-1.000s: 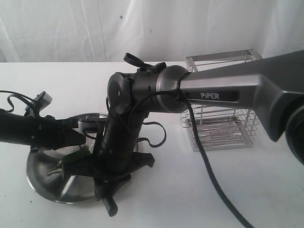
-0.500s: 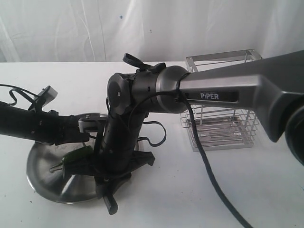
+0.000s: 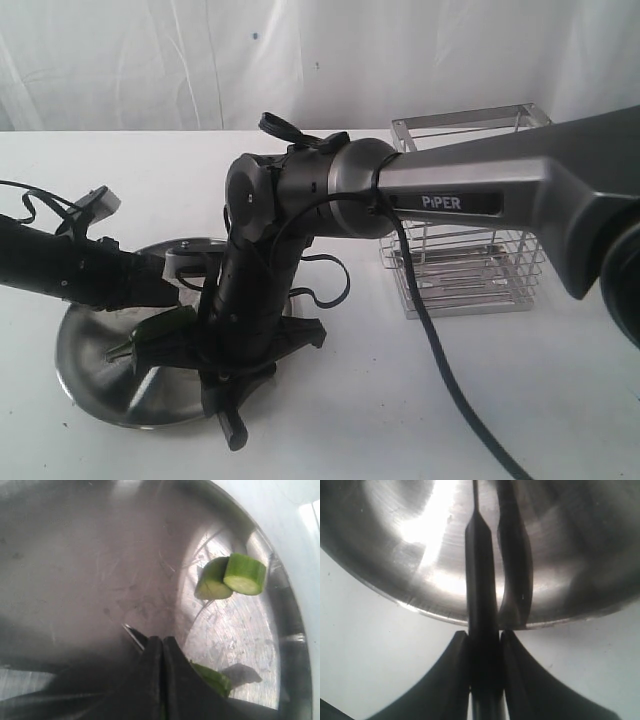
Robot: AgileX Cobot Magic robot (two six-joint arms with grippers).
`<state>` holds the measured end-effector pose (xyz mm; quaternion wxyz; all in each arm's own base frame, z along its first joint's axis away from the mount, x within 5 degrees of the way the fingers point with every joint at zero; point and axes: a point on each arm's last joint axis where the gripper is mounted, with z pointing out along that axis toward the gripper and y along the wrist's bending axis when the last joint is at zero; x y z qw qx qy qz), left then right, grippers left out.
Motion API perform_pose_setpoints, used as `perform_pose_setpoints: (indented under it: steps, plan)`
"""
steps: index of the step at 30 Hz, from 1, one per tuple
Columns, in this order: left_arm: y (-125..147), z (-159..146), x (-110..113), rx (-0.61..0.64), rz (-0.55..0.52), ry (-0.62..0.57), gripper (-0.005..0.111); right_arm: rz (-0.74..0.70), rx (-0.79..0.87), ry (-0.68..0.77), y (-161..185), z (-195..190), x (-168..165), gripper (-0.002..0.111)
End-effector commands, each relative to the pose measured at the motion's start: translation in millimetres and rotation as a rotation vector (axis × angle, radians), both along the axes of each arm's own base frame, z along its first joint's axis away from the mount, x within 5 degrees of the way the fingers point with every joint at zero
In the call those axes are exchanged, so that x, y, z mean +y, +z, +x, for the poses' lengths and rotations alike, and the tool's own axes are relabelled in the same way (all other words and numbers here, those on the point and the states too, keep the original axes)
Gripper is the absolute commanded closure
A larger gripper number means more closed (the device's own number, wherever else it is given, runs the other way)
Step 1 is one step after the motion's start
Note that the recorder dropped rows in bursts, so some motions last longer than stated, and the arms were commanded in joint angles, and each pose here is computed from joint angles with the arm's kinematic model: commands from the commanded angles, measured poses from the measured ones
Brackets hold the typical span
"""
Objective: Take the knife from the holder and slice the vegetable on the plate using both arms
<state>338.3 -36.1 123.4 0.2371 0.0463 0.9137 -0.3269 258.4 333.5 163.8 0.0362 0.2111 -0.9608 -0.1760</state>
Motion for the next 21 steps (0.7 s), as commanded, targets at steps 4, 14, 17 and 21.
perform_pose_setpoints:
  steps: [4, 14, 17, 21]
  plan:
    - [4.4, -0.2, -3.7, 0.003, -0.062, 0.0, 0.107, -0.008, -0.01, -0.002, 0.4, 2.0, -2.6, 0.108]
    - [-0.1, 2.4, -20.9, -0.048, 0.016, -0.03, 0.107, -0.006, -0.015, 0.012, 0.4, 2.0, -2.6, 0.108]
    - [-1.9, 2.2, -19.2, -0.05, 0.049, -0.037, 0.107, -0.006, -0.015, 0.012, 0.4, 2.0, -2.6, 0.108]
    - [3.4, 3.5, -21.7, -0.058, -0.006, -0.014, 0.107, -0.006, -0.015, 0.012, 0.4, 2.0, -2.6, 0.108]
